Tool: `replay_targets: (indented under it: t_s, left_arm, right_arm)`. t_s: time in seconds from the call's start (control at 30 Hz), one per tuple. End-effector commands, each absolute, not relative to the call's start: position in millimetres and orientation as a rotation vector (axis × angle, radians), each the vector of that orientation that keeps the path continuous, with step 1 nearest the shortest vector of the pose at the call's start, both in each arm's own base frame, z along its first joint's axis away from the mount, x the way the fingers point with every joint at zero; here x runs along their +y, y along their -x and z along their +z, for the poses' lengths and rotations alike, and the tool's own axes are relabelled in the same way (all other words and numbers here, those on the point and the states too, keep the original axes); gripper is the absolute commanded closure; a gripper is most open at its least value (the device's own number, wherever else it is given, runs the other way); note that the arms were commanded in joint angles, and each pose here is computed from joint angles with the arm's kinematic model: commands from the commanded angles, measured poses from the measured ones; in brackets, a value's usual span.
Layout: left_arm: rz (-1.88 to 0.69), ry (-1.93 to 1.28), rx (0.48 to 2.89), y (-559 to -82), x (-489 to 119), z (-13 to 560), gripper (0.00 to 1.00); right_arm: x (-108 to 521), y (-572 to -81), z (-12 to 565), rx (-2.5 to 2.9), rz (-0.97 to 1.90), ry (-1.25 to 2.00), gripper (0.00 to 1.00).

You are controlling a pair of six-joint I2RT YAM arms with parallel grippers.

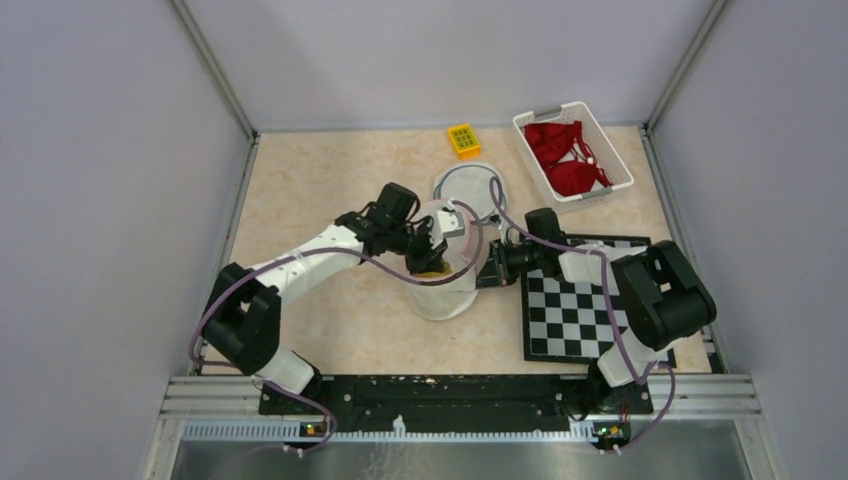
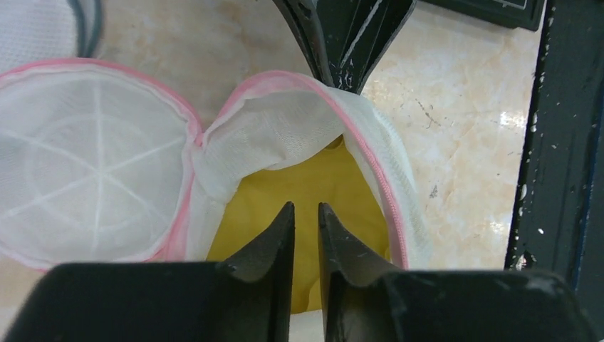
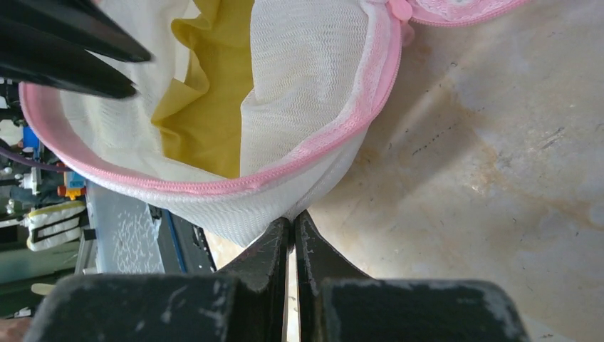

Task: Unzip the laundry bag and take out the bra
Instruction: Pick up the bra from the laundry bag.

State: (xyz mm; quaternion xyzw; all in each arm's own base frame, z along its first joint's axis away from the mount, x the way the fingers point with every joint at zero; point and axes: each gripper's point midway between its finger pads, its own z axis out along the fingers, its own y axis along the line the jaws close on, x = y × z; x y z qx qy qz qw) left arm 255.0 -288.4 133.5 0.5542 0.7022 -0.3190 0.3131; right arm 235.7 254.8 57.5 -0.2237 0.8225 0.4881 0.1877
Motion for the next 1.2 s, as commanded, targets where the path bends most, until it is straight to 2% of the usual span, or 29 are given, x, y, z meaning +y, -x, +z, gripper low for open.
replay_targets:
  t_s: [0.0,0.07,0.17,0.27,0.33,0.4,0.47,0.5,0.63,0.7,0.73,0.97,1.17]
  left_arm:
    - [-0.742,-1.526,1.871,-268,-291,111,0.69]
    - [-0.748,-1.572,1.887,-264,-294,97,0.52]
    - [-0.757,-1.676,1.897,-246,-300,77,0.36]
    - [-0.86,-1.718,1.883,-227,-313,68,0.1]
    - [-0.892,-1.707,1.894,-224,-319,60,0.04]
    - [-0.867,-1.674,1.928,-231,-321,49,0.09]
    - [-0.855,-1.663,1.959,-235,-322,40,0.23]
    - [-0.853,-1.66,1.971,-236,-323,39,0.31]
    - [-0.844,-1.643,1.999,-238,-318,44,0.79]
    - [-0.851,-1.623,1.996,-237,-314,54,0.97]
    - [-0.858,-1.608,1.991,-238,-312,62,1.0]
    - [-0.973,-1.432,1.868,-249,-295,136,1.0]
    - [-0.936,-1.313,1.746,-265,-285,189,1.0]
  right_arm:
    - [260,-238,76,2.196,1.371,0.708,1.0]
    - [260,-237,76,2.184,1.368,0.714,1.0]
    - [260,-237,76,2.184,1.374,0.71,1.0]
    - [261,-238,75,2.184,1.382,0.706,1.0]
    - [263,-237,76,2.182,1.396,0.701,1.0]
    - [264,-236,77,2.18,1.417,0.698,1.0]
    - [265,-234,77,2.183,1.433,0.699,1.0]
    - [265,-233,77,2.181,1.437,0.702,1.0]
    - [264,-232,76,2.191,1.427,0.72,1.0]
    - [263,-232,74,2.197,1.418,0.722,1.0]
    - [262,-232,73,2.198,1.414,0.727,1.0]
    - [257,-232,66,2.219,1.385,0.735,1.0]
    - [256,-234,61,2.231,1.364,0.745,1.0]
